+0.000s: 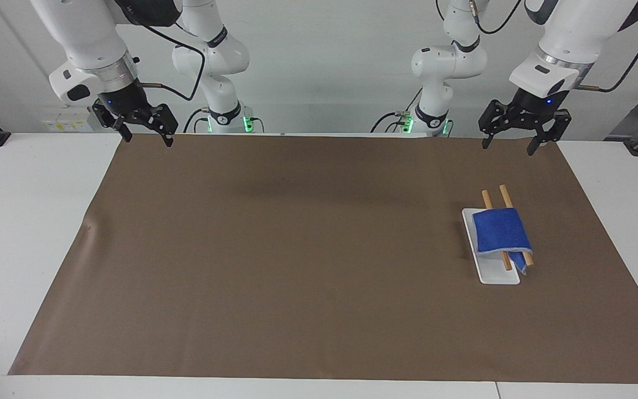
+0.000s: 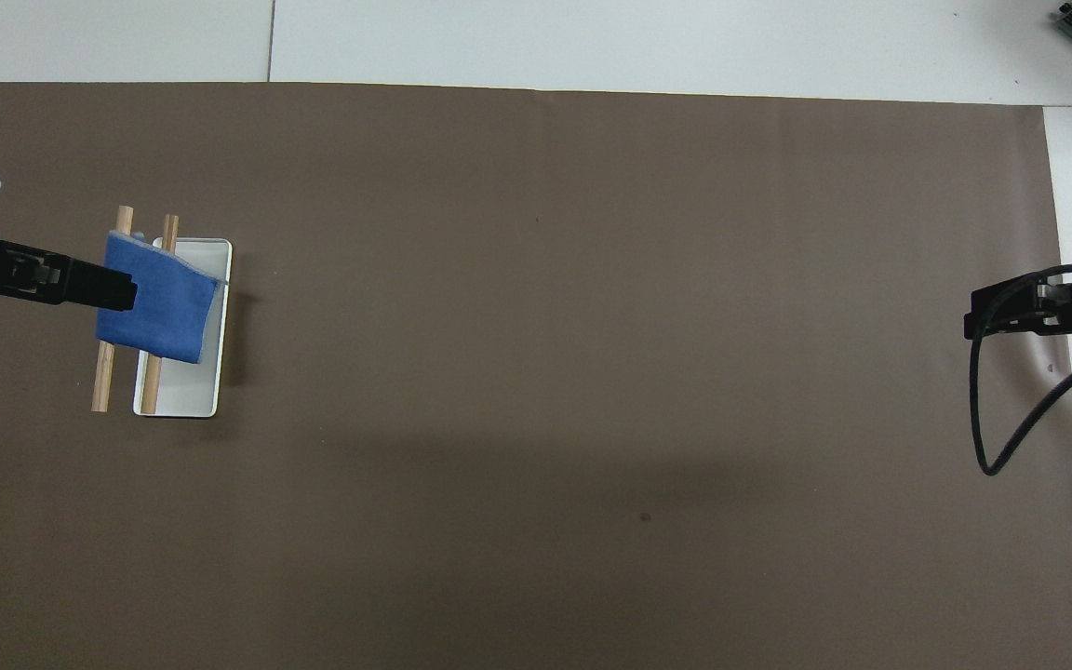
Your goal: Right arm passes towel to left arm to hang
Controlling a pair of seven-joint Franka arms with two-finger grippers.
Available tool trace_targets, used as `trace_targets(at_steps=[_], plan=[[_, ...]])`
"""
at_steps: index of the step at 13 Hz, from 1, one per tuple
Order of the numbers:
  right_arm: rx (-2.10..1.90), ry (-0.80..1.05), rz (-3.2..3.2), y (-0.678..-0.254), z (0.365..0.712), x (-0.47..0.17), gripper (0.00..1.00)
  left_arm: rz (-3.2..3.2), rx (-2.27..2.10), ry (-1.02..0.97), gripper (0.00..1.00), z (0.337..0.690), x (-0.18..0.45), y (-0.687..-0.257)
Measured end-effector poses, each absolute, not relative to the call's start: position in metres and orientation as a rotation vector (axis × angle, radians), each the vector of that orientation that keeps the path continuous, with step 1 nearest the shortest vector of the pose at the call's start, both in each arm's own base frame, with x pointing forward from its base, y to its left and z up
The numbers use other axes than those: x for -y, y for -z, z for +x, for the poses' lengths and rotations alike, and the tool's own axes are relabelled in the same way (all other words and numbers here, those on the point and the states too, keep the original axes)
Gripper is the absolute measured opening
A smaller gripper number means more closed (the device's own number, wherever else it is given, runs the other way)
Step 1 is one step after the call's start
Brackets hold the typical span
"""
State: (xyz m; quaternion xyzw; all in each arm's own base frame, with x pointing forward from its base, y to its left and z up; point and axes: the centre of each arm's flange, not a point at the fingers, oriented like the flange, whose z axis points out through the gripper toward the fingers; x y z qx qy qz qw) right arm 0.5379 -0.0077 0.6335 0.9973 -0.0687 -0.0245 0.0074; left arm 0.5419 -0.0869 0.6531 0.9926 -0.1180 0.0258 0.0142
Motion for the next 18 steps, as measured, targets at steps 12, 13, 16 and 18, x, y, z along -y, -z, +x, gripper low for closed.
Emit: trace_targets(at_steps=[12, 13, 16, 18], plan=[[0.215, 0.076, 3.118, -0.634, 0.538, 0.008, 1.0, 3.128, 0.269, 0.04, 1.0, 0.532, 0.086, -0.656], [0.215, 0.076, 3.118, -0.634, 0.538, 0.008, 1.0, 3.128, 0.264, 0.042, 1.0, 0.531, 0.087, -0.656], [0.215, 0.076, 3.118, -0.634, 0.538, 0.008, 1.0, 3.129, 0.252, 0.045, 1.0, 0.531, 0.088, -0.655], [0.215, 0.076, 3.118, -0.634, 0.538, 0.008, 1.0, 3.13, 0.249, 0.048, 1.0, 0.531, 0.087, -0.655]])
